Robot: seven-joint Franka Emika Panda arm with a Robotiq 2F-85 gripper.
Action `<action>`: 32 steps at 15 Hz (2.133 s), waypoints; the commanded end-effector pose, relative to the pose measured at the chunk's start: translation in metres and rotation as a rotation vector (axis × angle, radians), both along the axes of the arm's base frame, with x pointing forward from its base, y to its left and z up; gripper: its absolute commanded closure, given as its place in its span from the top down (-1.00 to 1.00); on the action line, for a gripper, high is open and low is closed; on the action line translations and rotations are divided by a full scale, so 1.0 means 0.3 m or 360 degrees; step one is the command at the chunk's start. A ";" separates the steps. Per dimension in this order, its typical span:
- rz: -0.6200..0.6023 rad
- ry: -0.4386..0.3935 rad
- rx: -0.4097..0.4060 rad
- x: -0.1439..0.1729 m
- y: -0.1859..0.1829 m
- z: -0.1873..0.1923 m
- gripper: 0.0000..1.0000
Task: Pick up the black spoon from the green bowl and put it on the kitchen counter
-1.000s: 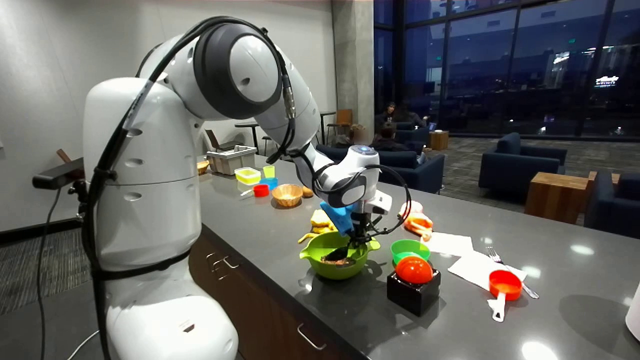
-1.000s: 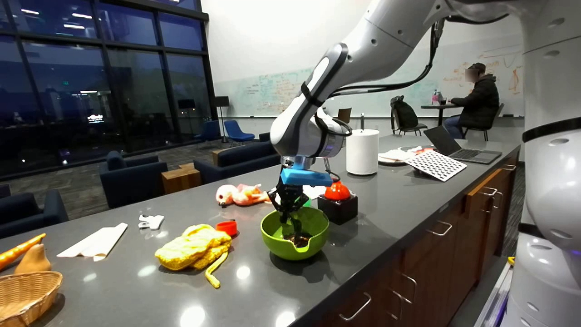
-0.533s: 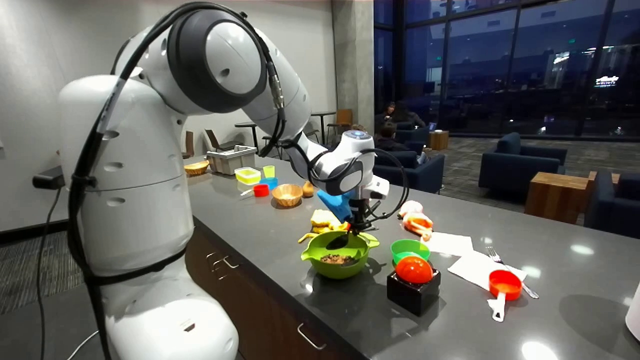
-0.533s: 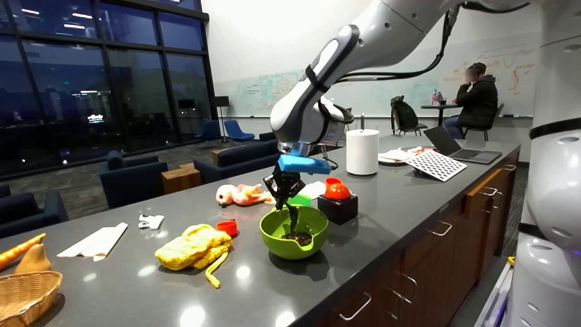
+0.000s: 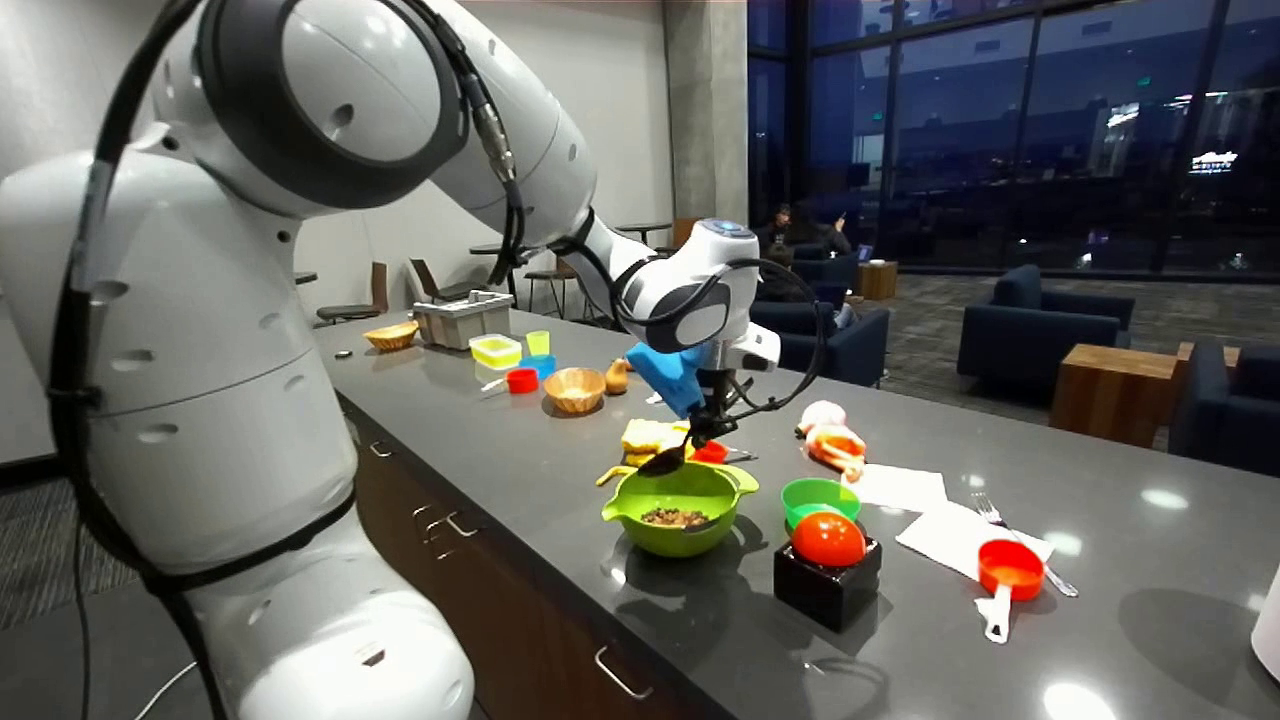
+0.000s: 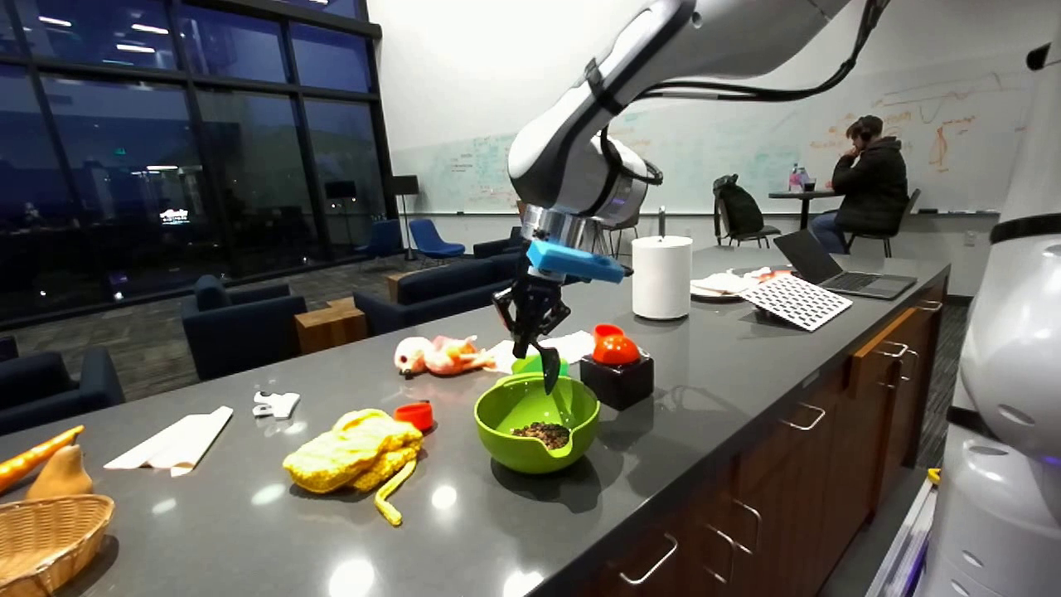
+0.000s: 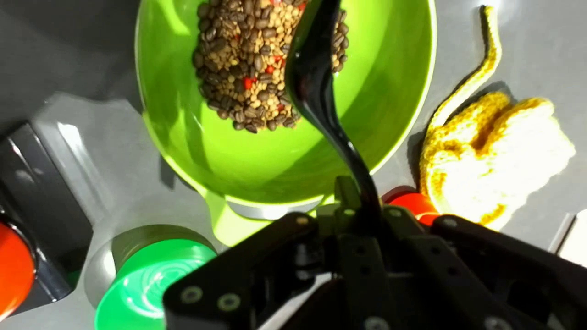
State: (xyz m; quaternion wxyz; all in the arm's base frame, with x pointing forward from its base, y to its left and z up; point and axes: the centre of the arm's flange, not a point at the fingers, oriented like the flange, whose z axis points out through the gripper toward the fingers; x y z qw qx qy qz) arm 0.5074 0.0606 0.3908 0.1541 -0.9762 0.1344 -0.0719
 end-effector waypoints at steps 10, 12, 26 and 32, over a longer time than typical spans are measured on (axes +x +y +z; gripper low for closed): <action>0.0368 0.0043 0.0414 -0.178 -0.254 -0.034 -0.98; 0.0362 0.0025 0.0467 -0.192 -0.287 -0.078 -0.98; 0.0322 0.0053 0.0632 -0.293 -0.362 -0.367 -0.98; 0.0319 0.0081 0.0621 -0.293 -0.368 -0.373 -0.98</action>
